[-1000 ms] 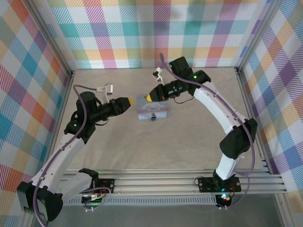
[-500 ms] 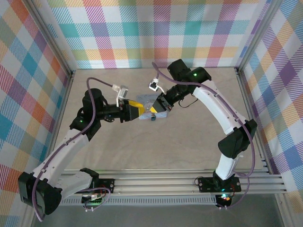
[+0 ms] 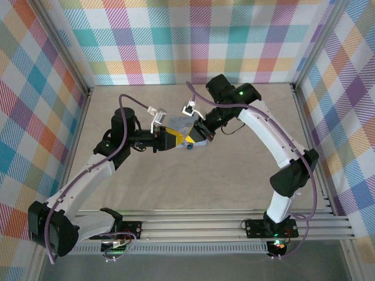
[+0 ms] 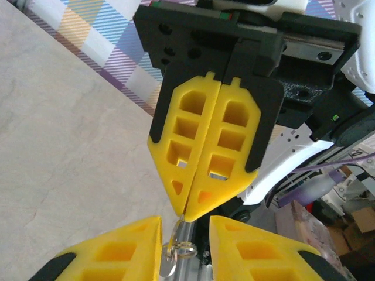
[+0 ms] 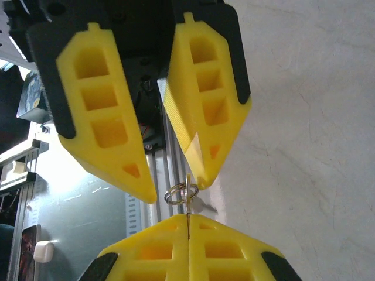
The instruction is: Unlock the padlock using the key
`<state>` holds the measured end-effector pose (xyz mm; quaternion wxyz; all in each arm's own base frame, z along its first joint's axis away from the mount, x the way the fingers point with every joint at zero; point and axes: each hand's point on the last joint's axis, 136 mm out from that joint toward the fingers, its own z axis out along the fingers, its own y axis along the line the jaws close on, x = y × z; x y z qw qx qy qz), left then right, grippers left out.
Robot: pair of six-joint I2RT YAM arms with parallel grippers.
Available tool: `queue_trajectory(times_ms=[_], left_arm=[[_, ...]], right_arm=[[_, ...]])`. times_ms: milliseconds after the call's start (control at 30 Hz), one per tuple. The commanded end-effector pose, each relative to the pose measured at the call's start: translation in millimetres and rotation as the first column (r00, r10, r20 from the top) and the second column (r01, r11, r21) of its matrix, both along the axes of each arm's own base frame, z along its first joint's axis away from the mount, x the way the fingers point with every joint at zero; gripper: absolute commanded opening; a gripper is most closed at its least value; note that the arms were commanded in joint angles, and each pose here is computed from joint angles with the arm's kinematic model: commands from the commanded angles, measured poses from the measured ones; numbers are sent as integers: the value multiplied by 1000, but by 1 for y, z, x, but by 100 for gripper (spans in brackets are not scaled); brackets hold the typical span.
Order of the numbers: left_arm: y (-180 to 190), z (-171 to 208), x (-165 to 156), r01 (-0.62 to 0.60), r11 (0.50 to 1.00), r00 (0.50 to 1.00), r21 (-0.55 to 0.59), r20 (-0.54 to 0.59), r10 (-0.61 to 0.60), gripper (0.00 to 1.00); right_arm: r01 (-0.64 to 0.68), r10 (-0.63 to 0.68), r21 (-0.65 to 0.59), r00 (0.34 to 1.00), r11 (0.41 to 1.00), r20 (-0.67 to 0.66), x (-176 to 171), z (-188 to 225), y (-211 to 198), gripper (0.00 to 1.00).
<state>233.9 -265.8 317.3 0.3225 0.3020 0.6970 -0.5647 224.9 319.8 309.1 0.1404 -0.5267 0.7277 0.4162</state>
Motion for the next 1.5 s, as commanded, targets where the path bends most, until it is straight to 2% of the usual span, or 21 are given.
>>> queue_trajectory(times_ms=[0,233,433,467,533,600,667,767,867,1033,1233,1467], left_arm=[[-2,10,-9,56,998,998,-4,30,-56,24],[-3,7,-6,51,999,998,3,23,-51,0],[-4,4,-3,54,998,999,9,-6,-54,0],[-4,3,-2,47,999,999,13,-14,-47,0],[-4,0,2,25,1000,999,12,-30,-24,0],[-4,-1,6,-6,1000,999,-8,-36,5,0],[-3,2,9,-41,998,999,-41,-29,40,0],[2,9,15,-111,990,994,-87,-3,111,0],[7,17,21,-178,975,983,-135,17,182,0],[16,40,28,-247,936,963,-250,47,267,0],[14,61,32,-242,922,961,-304,55,270,0],[12,70,34,-237,914,963,-330,47,266,0]], right_arm=[[-45,43,51,998,998,35,-14,17,-2,0],[-57,56,60,998,997,25,-16,18,-2,0],[-37,36,79,999,996,12,-12,21,2,0],[-7,7,84,1000,996,1,-8,23,3,8],[84,-81,130,996,988,-32,8,35,3,39],[169,-155,201,984,965,-84,24,49,-2,50],[259,-225,264,963,929,-151,38,62,-8,53],[353,-289,344,931,870,-224,53,74,-17,53],[412,-321,343,900,844,-294,58,72,-17,49],[459,-303,281,837,843,-456,56,61,-6,47],[447,-265,290,825,846,-498,50,59,13,47],[418,-225,311,834,853,-504,48,59,22,35]])
